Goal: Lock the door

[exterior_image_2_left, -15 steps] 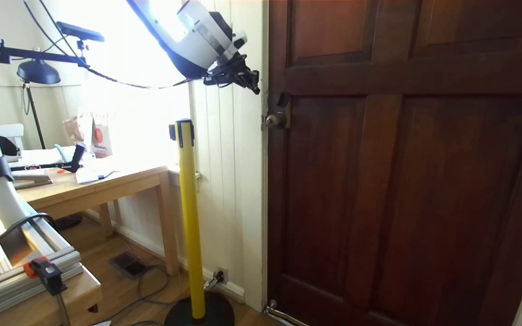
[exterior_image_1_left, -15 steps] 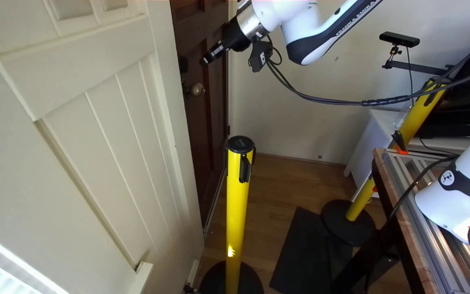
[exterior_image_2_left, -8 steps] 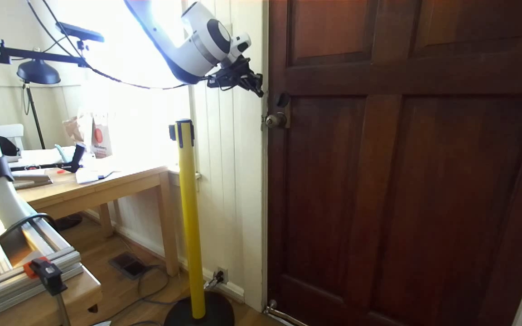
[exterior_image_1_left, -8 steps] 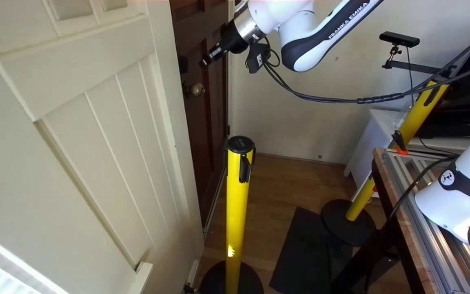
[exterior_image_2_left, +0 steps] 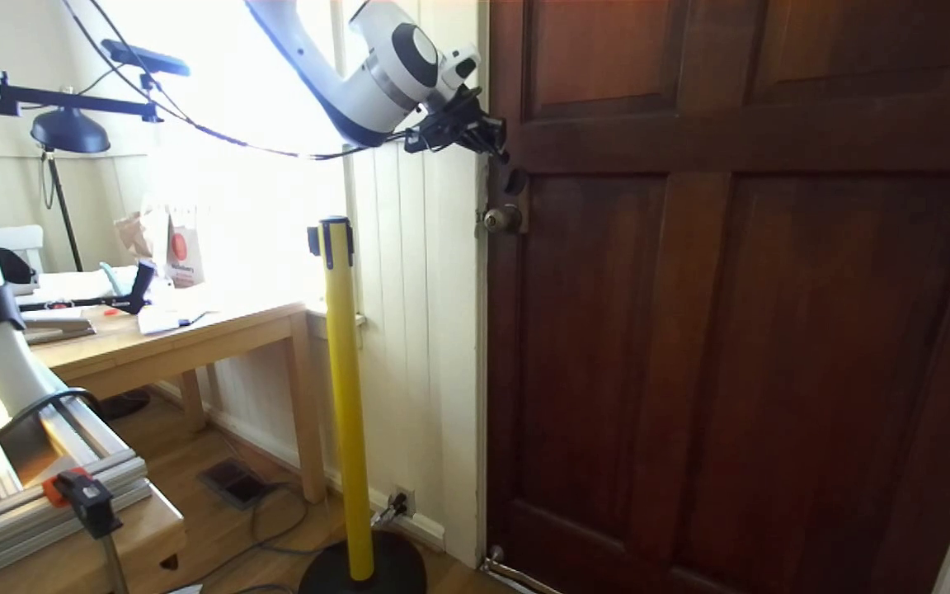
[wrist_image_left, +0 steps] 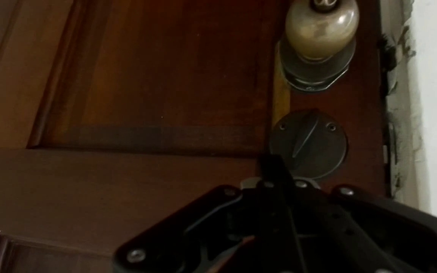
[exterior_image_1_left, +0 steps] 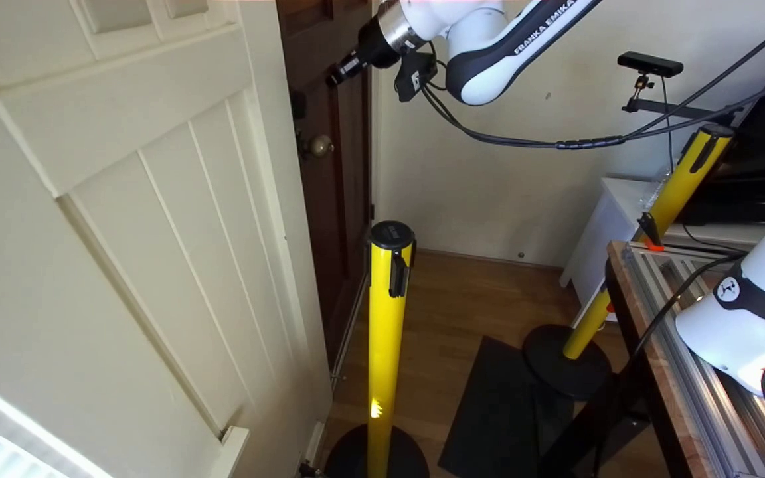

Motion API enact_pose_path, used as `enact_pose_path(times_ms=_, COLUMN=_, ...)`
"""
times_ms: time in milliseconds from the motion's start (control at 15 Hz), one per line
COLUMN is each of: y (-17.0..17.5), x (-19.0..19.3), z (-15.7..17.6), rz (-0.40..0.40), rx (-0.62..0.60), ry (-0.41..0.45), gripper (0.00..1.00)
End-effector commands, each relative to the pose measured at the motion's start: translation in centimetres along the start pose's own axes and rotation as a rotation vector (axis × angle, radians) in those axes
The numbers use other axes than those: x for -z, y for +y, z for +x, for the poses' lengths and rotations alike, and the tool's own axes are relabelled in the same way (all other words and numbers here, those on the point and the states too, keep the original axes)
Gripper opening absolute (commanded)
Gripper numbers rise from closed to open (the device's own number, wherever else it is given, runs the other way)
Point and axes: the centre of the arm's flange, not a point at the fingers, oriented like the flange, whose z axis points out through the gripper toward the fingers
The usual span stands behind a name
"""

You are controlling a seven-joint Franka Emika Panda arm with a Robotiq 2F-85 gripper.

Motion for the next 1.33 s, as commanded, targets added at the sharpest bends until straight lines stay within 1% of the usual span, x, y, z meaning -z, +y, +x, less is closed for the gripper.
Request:
enact_pose_path(times_ms=0, y=-0.2, x=0.0, z=0.0, rz=0.001, rx=0.002, ry=-0.002, gripper=0.00)
enact_pose_path(times_ms=533, y=-1.4, x=-1.6, z=0.0, rz=0.031, rx=-0.010, ry=0.019, gripper=0.00)
enact_pose_path(times_ms=800, y=-1.9, x=-2.3, z=0.4, rz=0.040, rx=-0.010, ry=0.042, gripper=0.00)
enact_pose_path(times_ms=1133, y=-3.2, x=-3.3, z=0.9, rz=0.062, rx=0.005, ry=0.057, gripper=0.00)
enact_pose_path(times_ms=1267, y=-3.9, x=-3.8, z=1.0, rz=0.055, rx=0.017, ry=0.065, gripper=0.00)
